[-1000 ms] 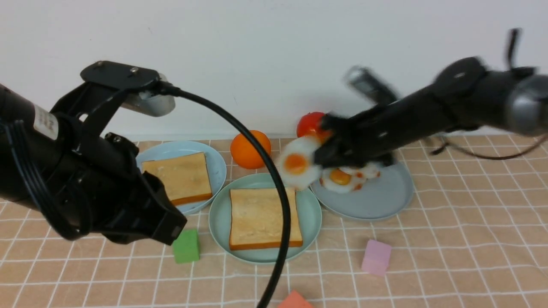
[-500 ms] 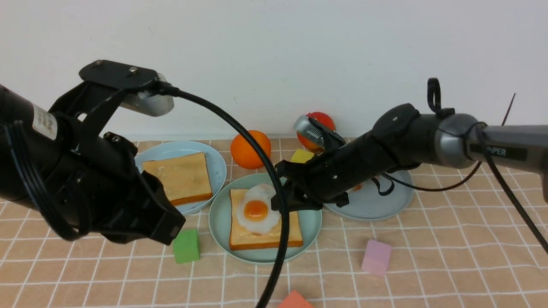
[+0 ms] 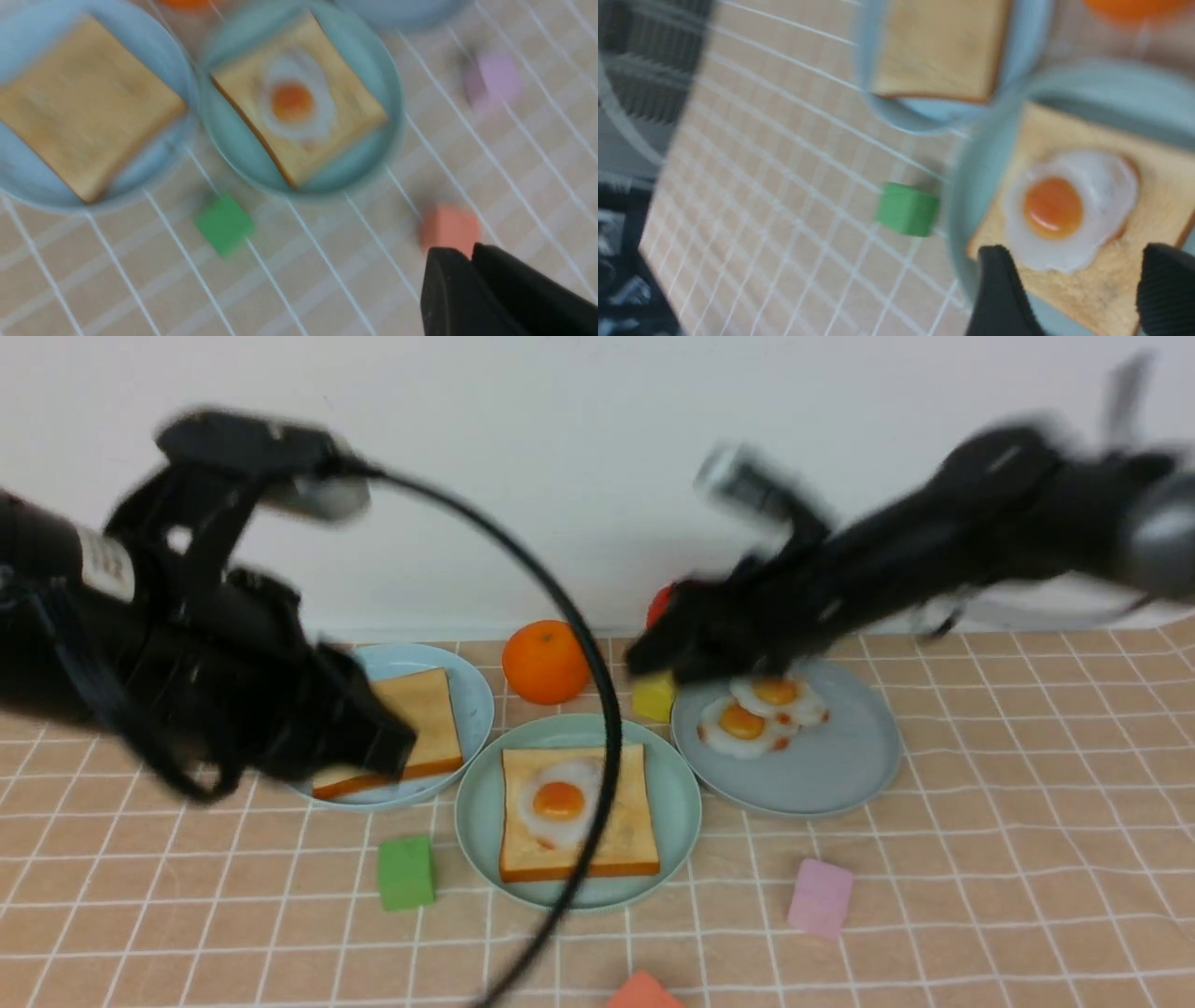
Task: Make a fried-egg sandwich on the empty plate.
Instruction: Use the left arm to grab a slice of bread
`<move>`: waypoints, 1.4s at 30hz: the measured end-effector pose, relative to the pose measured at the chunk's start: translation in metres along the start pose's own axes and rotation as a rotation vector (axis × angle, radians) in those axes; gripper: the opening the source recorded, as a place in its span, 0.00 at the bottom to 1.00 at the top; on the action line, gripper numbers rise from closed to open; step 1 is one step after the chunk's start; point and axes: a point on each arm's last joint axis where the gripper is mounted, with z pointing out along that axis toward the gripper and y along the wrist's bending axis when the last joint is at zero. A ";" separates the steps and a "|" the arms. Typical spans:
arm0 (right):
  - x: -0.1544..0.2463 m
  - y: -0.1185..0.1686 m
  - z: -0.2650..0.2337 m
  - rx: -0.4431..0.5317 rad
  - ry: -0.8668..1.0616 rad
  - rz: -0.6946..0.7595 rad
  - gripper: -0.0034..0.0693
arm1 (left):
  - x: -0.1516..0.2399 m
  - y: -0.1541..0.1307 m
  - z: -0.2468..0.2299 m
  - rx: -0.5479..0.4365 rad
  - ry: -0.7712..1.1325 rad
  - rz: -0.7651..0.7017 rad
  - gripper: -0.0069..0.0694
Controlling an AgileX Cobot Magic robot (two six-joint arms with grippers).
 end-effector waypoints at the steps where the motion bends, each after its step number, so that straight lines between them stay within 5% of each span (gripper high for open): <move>1: -0.002 0.018 -0.020 -0.006 -0.014 -0.075 0.59 | -0.006 0.004 0.004 -0.035 -0.054 -0.043 0.18; 8: 0.013 0.084 -0.094 0.022 -0.006 -0.274 0.36 | -0.013 0.032 0.046 -0.216 -0.062 -0.143 0.18; 14: 0.071 0.093 -0.119 0.098 0.046 -0.238 0.04 | 0.002 0.117 0.076 -0.365 -0.009 -0.481 0.18; 22: 0.119 0.081 -0.119 0.144 0.041 -0.219 0.03 | 0.016 0.173 0.127 -0.229 0.115 -0.786 0.26; 31: 0.130 0.084 -0.117 0.077 0.053 -0.166 0.03 | 0.013 0.206 0.193 -0.204 0.166 -0.781 0.65; 37: 0.131 0.086 -0.117 0.052 0.055 -0.156 0.04 | 0.032 0.215 0.222 -0.211 0.224 -0.801 0.68; 42: 0.130 0.088 -0.117 0.035 0.047 -0.158 0.04 | 0.039 0.219 0.233 -0.213 0.240 -0.802 0.61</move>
